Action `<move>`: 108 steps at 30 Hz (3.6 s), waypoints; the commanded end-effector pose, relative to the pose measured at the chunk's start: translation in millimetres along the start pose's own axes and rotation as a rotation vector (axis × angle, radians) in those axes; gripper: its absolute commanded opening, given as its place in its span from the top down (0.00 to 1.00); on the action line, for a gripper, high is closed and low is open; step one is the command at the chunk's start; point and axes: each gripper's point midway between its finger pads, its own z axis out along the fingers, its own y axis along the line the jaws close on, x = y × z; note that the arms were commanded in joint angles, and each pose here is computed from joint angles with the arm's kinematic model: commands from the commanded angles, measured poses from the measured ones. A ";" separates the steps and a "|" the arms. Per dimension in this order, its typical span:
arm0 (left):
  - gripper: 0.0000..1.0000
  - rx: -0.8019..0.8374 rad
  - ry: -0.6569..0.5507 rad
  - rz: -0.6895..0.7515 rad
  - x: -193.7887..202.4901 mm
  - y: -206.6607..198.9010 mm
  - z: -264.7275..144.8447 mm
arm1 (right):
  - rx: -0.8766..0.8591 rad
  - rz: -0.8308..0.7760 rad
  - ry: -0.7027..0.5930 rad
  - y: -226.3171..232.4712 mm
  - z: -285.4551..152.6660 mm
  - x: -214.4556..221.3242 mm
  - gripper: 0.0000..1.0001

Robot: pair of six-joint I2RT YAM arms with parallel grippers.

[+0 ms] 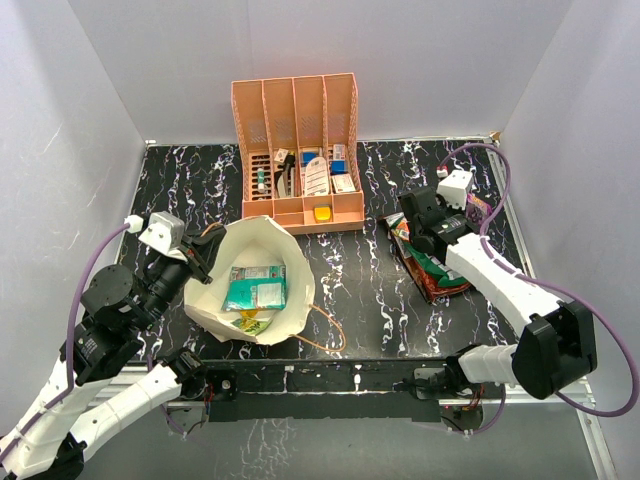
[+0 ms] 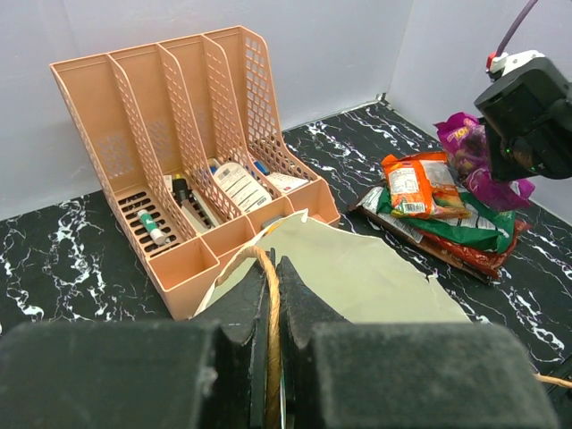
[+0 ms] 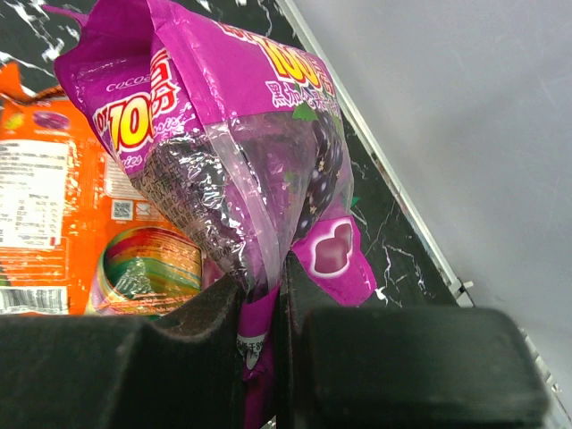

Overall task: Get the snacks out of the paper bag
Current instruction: Place the snack at the center of the board, then adjust the paper bag at the center of the board.

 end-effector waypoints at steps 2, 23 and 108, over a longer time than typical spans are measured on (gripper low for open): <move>1.00 0.030 -0.026 -0.015 -7.9 -5.2 -3.5 | 0.049 0.106 -0.024 4.2 9.7 -3.7 0.93; 1.00 0.031 -0.023 -0.017 -7.1 -5.2 -5.0 | -0.103 0.076 0.179 69.4 35.8 74.4 0.78; 1.00 0.548 0.034 0.089 42.6 -90.6 -9.4 | -1.335 -0.027 0.280 256.8 -306.7 140.8 0.45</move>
